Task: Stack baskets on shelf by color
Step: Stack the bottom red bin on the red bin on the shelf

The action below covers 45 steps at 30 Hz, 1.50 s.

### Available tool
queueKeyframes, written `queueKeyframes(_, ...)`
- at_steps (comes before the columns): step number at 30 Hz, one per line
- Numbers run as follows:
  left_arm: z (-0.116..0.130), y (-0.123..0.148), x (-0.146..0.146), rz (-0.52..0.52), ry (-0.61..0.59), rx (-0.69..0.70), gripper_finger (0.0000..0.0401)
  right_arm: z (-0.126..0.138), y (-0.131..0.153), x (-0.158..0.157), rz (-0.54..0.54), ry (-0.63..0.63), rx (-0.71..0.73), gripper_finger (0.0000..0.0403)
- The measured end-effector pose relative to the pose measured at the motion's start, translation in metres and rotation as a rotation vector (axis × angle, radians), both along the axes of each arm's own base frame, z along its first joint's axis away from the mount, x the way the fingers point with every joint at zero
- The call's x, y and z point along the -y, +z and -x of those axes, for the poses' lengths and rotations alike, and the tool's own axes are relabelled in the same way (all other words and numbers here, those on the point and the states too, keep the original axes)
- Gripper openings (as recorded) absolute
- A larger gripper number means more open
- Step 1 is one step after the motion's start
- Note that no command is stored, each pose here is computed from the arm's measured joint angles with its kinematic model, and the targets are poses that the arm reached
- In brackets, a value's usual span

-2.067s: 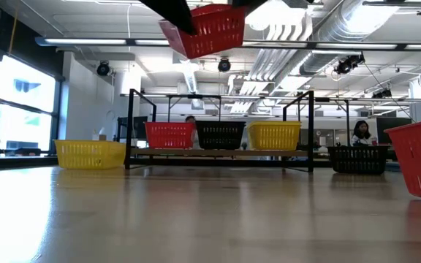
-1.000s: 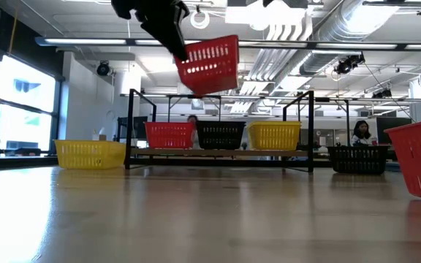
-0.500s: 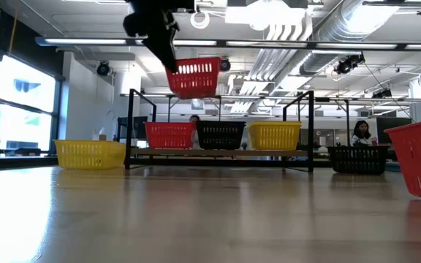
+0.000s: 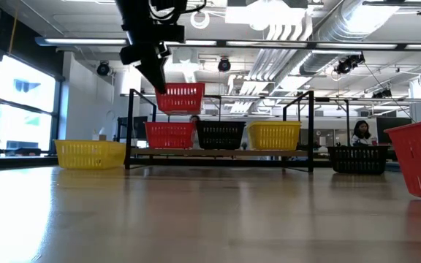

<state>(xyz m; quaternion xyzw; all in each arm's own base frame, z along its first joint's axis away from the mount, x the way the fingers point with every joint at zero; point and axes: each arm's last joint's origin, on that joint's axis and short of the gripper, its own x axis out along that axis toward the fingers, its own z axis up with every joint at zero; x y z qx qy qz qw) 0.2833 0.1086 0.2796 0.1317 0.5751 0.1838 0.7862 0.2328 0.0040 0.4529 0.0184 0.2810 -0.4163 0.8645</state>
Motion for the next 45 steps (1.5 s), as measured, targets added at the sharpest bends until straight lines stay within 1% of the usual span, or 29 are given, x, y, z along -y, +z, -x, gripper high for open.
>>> queueKeyframes(4, 0.007, 0.005, -0.009, -0.006, -0.009, 0.003, 0.0, 0.0, 0.0, 0.006, 0.004, -0.011, -0.016, 0.0171)
queueKeyframes(10, 0.014, 0.001, -0.022, 0.037, -0.013, -0.034, 0.0, 0.0, 0.0, 0.011, -0.004, -0.039, -0.007, 0.0171)
queueKeyframes(14, 0.017, 0.0, -0.027, 0.051, -0.023, -0.043, 0.0, 0.0, -0.001, 0.014, -0.031, -0.055, 0.013, 0.0171)
queueKeyframes(19, 0.017, 0.0, -0.027, 0.072, -0.063, -0.05, 0.0, 0.0, -0.001, 0.015, -0.039, -0.066, 0.024, 0.0171)
queueKeyframes(26, 0.018, 0.0, -0.03, 0.061, -0.05, -0.051, 0.0, -0.002, 0.001, 0.015, -0.041, -0.065, 0.052, 0.0171)
queueKeyframes(33, 0.016, -0.008, -0.037, 0.108, -0.037, -0.059, 0.0, -0.003, 0.002, 0.015, -0.052, -0.075, 0.075, 0.0171)
queueKeyframes(36, 0.016, -0.009, -0.037, 0.101, -0.038, -0.062, 0.0, -0.003, 0.002, 0.015, -0.055, -0.078, 0.081, 0.0171)
queueKeyframes(39, 0.016, -0.009, -0.038, 0.116, -0.046, -0.055, 0.0, -0.003, 0.002, 0.015, -0.061, -0.084, 0.092, 0.0171)
queueKeyframes(45, 0.019, -0.009, -0.043, 0.106, -0.022, -0.059, 0.0009, -0.004, 0.002, 0.015, -0.064, -0.087, 0.102, 0.0171)
